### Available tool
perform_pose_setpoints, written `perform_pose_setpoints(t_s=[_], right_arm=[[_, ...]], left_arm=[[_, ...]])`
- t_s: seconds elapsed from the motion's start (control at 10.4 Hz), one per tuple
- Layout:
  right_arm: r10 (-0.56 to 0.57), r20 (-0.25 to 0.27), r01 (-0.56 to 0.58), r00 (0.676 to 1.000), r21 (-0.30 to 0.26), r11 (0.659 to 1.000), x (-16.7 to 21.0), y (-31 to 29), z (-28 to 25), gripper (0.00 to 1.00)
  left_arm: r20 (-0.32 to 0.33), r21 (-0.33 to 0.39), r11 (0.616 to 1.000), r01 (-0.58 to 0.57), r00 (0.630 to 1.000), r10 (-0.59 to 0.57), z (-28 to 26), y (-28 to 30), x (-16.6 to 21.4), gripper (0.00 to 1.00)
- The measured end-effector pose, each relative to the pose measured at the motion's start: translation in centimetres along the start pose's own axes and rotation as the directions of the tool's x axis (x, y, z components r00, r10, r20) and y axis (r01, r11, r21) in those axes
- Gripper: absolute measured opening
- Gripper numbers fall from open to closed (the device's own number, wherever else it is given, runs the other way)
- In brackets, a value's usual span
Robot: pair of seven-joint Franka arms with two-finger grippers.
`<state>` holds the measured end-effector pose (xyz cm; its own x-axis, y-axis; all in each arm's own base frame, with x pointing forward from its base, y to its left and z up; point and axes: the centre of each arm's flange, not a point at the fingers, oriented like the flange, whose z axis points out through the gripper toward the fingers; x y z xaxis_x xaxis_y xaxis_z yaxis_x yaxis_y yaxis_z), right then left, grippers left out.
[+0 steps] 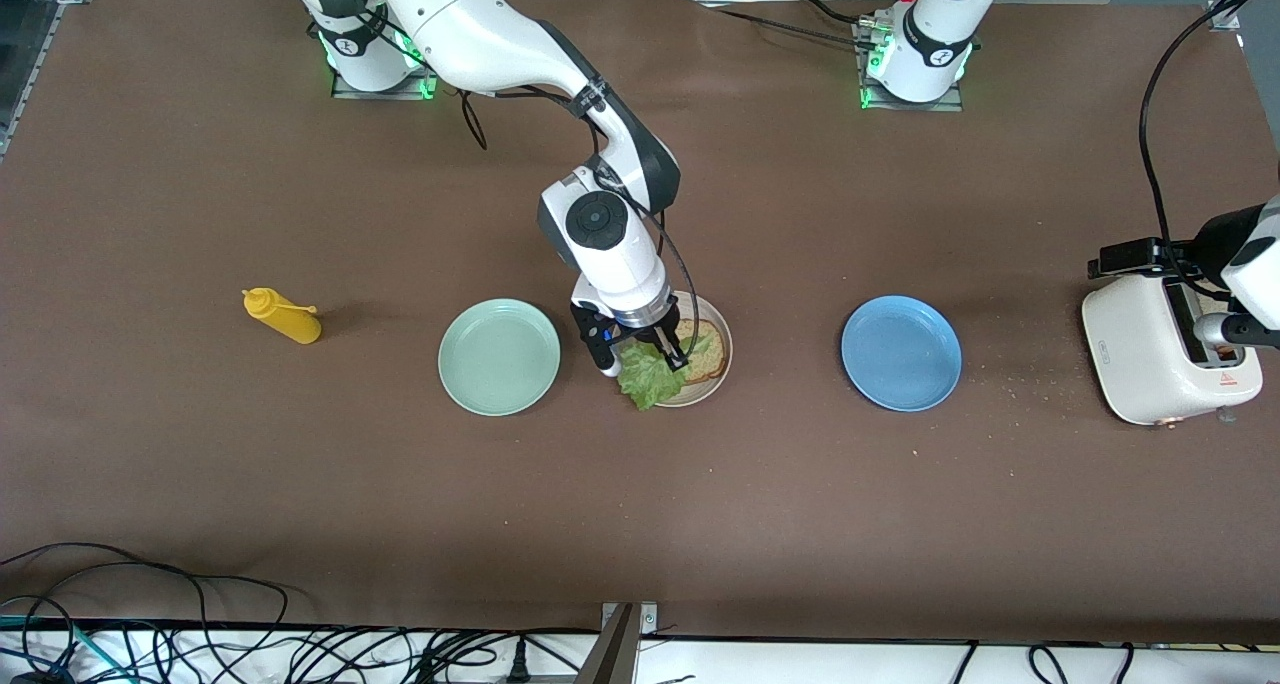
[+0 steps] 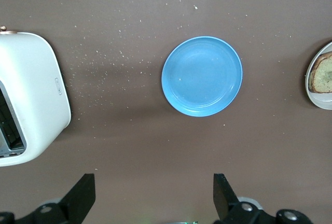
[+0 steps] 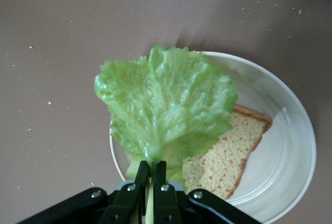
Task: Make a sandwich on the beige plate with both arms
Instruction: 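Lower the lettuce onto the bread and open the right gripper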
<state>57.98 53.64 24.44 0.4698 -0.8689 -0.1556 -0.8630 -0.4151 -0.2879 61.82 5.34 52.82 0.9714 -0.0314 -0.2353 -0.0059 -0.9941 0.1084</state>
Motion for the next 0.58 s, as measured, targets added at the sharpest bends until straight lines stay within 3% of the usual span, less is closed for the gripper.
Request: perform_pose_setpoints(t_s=[0.1,0.19,0.58], right_arm=[[0.012,0.003,-0.012,1.0,0.004,1.0,-0.06,0.17,0.48,0.07],[0.049,0.008,-0.049,0.999,0.005,0.999,-0.24,0.33,0.84,0.13],[0.106,0.021,-0.107,0.994,0.03,0.994,-0.6,-0.41,-0.08,0.67]], left_arm=[[0.001,0.002,1.0,-0.002,1.0,0.002,0.03,0.41,0.04,1.0],[0.001,0.003,1.0,0.0,1.0,0.0,0.06,0.72,0.08,1.0],[0.002,0.004,1.0,0.013,1.0,-0.013,0.07,0.91,0.1,1.0]])
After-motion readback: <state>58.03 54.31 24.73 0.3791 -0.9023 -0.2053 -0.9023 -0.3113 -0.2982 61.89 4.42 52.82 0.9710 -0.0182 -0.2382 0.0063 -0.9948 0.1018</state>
